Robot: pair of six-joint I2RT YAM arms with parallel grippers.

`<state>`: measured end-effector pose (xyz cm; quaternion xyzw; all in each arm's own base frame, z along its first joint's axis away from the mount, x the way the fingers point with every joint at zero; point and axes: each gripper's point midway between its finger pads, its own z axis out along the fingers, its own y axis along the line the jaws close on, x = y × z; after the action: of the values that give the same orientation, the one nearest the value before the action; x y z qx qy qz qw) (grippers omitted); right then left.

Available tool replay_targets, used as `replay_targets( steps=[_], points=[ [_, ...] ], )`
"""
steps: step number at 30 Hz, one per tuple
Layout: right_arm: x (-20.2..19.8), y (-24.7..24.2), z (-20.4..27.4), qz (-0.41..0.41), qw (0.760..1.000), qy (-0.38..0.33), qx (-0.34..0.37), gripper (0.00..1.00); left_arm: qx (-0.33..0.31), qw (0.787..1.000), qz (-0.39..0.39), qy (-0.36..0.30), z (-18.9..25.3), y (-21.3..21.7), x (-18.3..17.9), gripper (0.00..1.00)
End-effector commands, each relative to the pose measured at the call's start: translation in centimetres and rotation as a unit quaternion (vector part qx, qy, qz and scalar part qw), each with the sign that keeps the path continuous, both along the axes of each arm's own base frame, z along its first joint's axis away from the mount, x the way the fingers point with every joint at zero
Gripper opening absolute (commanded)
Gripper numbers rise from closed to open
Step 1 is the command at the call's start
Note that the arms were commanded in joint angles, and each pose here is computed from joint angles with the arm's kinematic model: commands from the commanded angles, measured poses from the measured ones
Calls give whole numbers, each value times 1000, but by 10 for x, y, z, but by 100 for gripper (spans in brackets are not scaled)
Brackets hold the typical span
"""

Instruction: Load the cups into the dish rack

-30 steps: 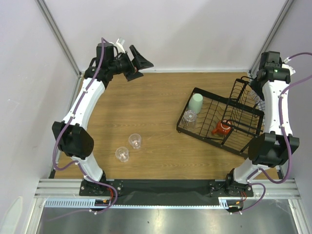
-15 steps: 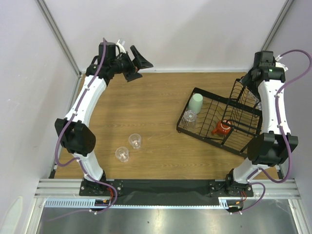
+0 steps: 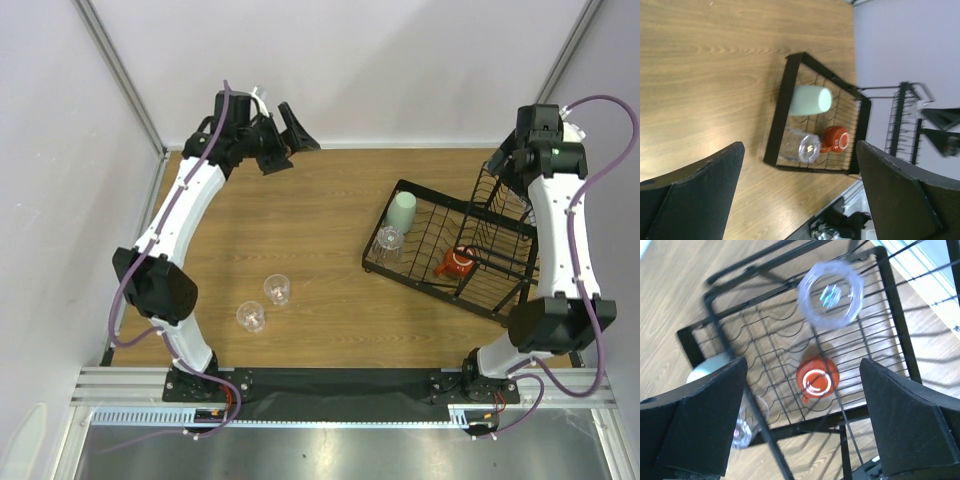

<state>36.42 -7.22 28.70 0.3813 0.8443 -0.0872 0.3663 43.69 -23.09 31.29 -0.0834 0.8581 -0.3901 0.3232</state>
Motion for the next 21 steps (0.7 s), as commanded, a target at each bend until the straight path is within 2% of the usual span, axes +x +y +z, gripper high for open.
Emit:
replay_targets(
  steps=[1,7,11,15,21],
  points=[
    [-22,20,41,59,997,-44,-4,100,42,998,-2,-44,24,-3,-29,100],
    [-55,68,55,160,985,-57,16,100,70,993,-41,-86,41,-40,-74,100],
    [-85,85,51,198,977,-59,46,100,73,995,-44,-46,29,-41,-103,100],
    [-113,95,51,226,969,-74,65,100,71,996,-30,-39,30,-28,-130,100],
    [-133,127,54,295,943,-96,125,100,57,998,-22,14,12,-7,-177,100]
  ],
)
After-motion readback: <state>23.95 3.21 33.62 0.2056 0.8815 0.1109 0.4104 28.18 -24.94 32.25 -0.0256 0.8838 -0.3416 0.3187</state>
